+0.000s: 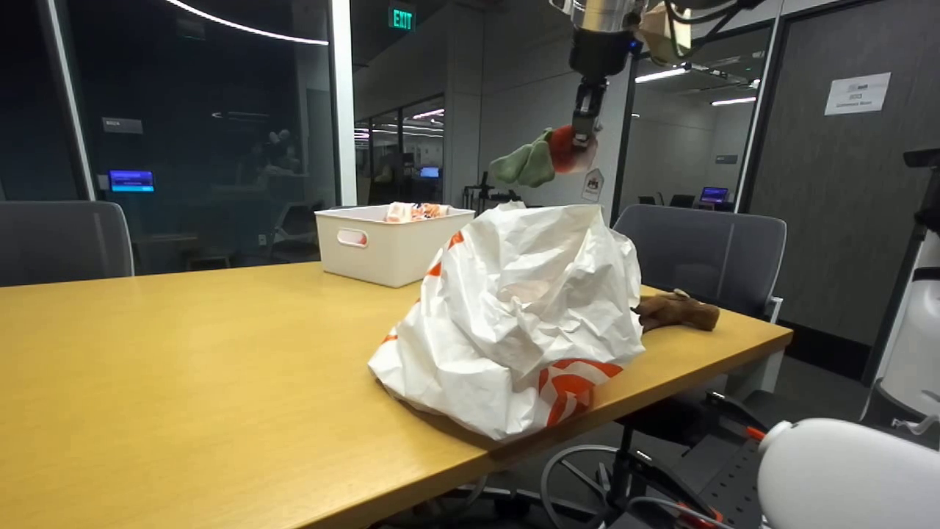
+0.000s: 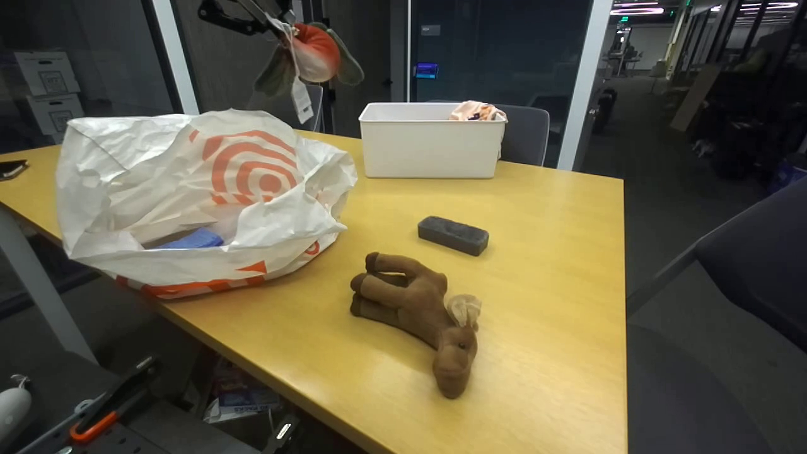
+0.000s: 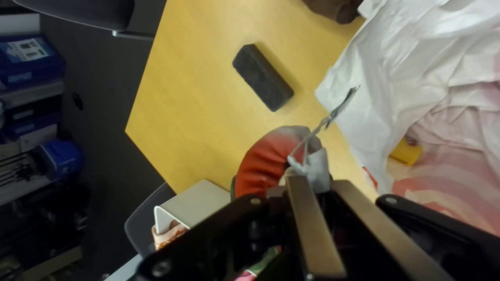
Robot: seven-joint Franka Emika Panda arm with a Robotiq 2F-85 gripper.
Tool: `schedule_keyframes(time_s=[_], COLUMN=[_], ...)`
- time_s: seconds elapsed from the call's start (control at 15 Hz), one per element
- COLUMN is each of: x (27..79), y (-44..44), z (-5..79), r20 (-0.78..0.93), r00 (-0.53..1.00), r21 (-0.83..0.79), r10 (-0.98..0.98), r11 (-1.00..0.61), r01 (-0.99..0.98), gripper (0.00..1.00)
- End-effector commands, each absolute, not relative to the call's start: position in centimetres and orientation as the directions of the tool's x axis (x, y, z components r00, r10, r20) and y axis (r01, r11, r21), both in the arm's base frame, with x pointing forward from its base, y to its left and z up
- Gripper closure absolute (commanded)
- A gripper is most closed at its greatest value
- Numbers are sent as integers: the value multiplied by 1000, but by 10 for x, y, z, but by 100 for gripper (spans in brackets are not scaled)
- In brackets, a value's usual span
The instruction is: Remove the moose, eraser and radish from the plastic bag and put them on the table.
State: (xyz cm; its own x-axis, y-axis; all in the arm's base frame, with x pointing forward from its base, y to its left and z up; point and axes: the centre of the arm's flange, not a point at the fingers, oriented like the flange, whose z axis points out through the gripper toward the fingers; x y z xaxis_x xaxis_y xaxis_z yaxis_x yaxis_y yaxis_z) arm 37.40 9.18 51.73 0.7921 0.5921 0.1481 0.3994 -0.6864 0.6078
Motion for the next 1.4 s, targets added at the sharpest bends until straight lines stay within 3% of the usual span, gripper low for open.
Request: schedule_keyframes(time_s=[0.0,0.27,0.33,0.47,0.93,1.33], x=[424,460,464,471,475,414], y=[85,59,56,51,58,63], z=[511,506,503,501,504,495], r20=[262,325,345,361,353,216], r00=[819,860,862,868,860,865], r21=[679,737,752,754,728,547], r10=[511,393,372,341,368,452], r11=[-701,-675,-659,-655,-685,-790], r01=[220,30,-17,-56,-5,277], gripper=[98,98,68,60,4,0])
